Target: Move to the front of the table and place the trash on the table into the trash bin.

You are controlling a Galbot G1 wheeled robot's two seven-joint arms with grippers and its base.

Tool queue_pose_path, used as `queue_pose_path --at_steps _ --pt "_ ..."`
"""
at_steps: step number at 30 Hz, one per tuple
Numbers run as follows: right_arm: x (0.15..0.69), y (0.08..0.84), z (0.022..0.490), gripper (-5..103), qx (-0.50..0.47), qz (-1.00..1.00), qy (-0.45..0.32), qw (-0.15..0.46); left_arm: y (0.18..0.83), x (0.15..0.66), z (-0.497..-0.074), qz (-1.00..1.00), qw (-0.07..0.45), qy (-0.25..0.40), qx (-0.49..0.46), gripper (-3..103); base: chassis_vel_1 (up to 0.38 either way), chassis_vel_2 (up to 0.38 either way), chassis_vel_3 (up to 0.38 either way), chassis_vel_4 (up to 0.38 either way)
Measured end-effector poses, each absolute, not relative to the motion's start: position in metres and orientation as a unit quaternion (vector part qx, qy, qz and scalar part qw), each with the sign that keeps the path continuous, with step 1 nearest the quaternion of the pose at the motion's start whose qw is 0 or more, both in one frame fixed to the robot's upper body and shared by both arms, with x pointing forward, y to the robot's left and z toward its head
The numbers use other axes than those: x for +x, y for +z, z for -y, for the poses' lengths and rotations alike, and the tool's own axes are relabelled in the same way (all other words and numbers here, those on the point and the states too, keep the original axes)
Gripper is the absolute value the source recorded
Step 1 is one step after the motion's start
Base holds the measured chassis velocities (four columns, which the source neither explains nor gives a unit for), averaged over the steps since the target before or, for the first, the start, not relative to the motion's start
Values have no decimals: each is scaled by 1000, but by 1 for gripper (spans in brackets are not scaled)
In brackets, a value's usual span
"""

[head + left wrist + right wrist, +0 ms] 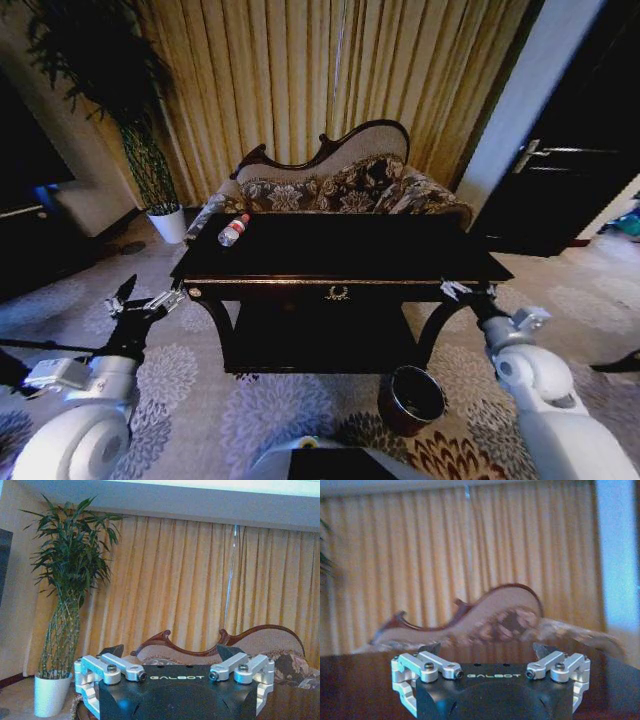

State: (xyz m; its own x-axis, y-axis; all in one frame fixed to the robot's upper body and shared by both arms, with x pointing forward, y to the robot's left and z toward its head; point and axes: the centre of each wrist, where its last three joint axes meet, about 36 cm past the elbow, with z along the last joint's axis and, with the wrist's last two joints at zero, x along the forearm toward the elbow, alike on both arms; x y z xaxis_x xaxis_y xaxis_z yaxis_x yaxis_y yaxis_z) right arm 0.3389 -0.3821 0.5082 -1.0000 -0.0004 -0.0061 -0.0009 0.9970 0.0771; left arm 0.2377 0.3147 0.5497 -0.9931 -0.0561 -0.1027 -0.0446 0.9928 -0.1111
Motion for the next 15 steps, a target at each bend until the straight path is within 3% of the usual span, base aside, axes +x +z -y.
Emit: queue_pose_path --at_steps 5,15 --pt "343 512 356 100 -32 -999 32 7 550 237 -316 -997 54 -52 -26 100 0 0 0 0" --pt "344 510 352 100 -33 -999 12 -1 551 237 -317 -997 55 -52 -29 100 0 0 0 0"
